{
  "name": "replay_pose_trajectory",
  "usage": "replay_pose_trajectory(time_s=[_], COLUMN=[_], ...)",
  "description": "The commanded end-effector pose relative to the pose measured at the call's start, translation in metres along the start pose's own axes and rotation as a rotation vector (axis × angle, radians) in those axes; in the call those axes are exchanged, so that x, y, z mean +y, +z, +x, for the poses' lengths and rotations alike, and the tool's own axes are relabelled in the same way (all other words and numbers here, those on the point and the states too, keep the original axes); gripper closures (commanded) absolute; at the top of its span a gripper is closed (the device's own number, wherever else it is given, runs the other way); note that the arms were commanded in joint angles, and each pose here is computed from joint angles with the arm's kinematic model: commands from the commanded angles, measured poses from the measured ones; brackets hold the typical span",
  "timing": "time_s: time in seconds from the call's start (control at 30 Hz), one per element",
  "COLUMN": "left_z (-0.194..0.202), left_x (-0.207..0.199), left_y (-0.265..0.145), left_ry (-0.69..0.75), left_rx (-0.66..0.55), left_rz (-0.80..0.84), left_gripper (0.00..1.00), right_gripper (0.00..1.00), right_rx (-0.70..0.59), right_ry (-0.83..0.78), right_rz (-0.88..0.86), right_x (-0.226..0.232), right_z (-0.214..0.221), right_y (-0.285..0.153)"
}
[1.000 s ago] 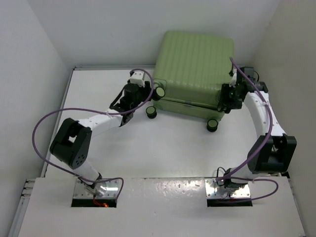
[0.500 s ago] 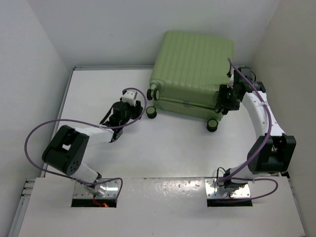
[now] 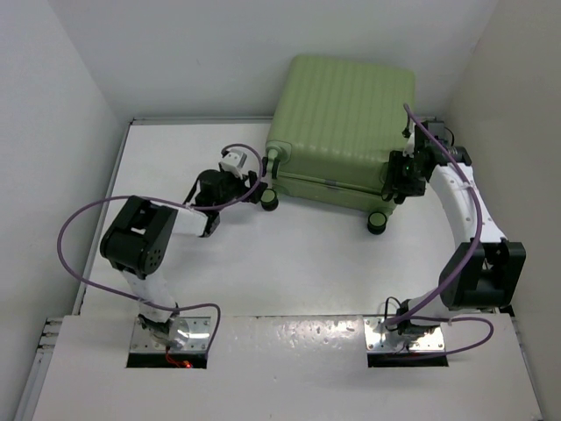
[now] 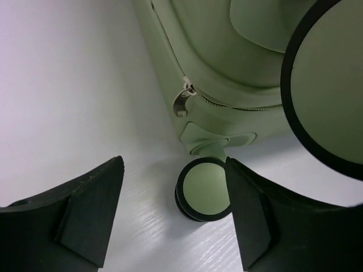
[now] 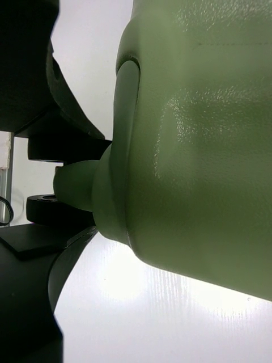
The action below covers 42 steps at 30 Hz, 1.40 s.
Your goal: Pack the luggage
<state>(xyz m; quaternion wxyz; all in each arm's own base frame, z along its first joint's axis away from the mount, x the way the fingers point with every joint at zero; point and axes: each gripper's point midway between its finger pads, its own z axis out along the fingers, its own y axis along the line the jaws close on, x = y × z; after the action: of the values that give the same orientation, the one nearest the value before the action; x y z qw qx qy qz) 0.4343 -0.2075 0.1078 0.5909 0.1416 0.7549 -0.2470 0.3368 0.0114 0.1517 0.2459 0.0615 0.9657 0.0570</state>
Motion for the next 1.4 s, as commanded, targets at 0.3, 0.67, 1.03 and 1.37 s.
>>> replay_pose_trajectory(time_s=[0.3,0.67,1.03,1.37], left_z=[-0.041,-0.038,-0.038,-0.035], left_x=[-0.016,-0.001,-0.002,-0.012], left_y=[0.011,0.034,0.050,0.057], left_ry=[0.107,0.152,0.164,0.142], left_rx=[-0.166,-0.180,-0.200,-0.199], left_rz=[0.311,0.353,0.398,0.492], left_gripper=[0.39,0.41,0.52,0.81], right_gripper=[1.00,1.00,1.00,1.00], right_rx=[-0.098,-0.094,-0.087,-0.083], right_ry=[-0.130,-0.142,-0.142,-0.147], right_rz=[-0.136,-0.137,-0.144,-0.142], right_x=[0.022,0.022,0.023,0.022], right_z=[-0.013,-0.013,-0.013,-0.011], right_y=[-0.014,-0.014,-0.012,-0.013])
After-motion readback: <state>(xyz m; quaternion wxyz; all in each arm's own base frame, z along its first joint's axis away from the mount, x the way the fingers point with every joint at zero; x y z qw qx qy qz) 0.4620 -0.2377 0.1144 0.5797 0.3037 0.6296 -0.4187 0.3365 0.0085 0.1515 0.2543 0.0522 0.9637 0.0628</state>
